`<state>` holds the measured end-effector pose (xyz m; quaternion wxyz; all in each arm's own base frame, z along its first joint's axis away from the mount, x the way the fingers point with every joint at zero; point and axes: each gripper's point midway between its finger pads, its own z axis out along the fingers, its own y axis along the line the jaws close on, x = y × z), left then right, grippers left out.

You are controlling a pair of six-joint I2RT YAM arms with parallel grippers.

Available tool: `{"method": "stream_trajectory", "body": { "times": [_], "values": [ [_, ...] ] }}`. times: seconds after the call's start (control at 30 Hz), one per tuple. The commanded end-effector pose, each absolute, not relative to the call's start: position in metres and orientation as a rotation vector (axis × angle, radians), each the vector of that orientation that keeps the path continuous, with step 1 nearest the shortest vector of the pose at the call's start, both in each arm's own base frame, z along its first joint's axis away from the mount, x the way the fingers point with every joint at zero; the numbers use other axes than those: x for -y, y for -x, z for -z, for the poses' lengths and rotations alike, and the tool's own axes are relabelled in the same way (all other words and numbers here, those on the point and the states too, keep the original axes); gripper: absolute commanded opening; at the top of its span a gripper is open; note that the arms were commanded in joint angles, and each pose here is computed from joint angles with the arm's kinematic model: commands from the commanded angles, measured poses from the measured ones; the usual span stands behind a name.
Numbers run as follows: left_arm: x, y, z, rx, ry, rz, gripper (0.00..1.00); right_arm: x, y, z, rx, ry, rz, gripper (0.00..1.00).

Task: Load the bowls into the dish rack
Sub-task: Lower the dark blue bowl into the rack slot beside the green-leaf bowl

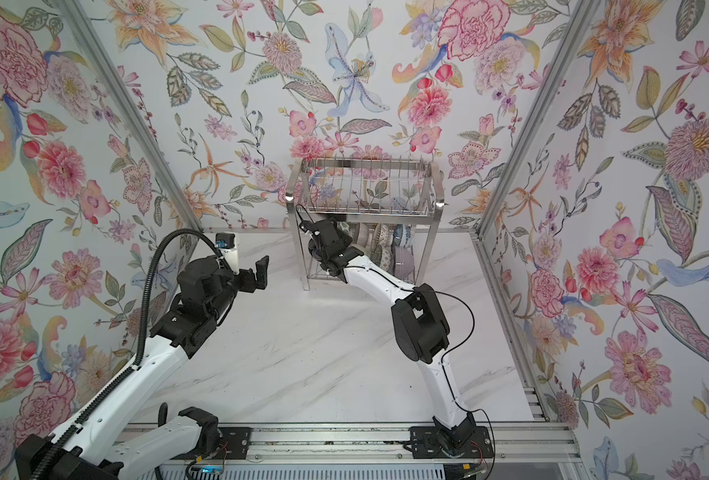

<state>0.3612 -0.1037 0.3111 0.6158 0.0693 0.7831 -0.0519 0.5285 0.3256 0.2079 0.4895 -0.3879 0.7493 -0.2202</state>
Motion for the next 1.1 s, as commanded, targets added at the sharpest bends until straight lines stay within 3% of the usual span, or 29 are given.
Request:
{"method": "stream_trajectory", "body": {
  "times": [0.0,1.07],
  "values": [
    [0.099,-0.359,-0.309,-1.809,-0.143,0.121,0.99,-0.323,-0.542,-0.236,-1.764,0.857,0.555,0.0],
    [0.101,-0.359,-0.303,-1.815,-0.14,0.135,0.99,-0.315,-0.561,-0.218,-1.708,0.947,0.795,0.0]
  ]
}}
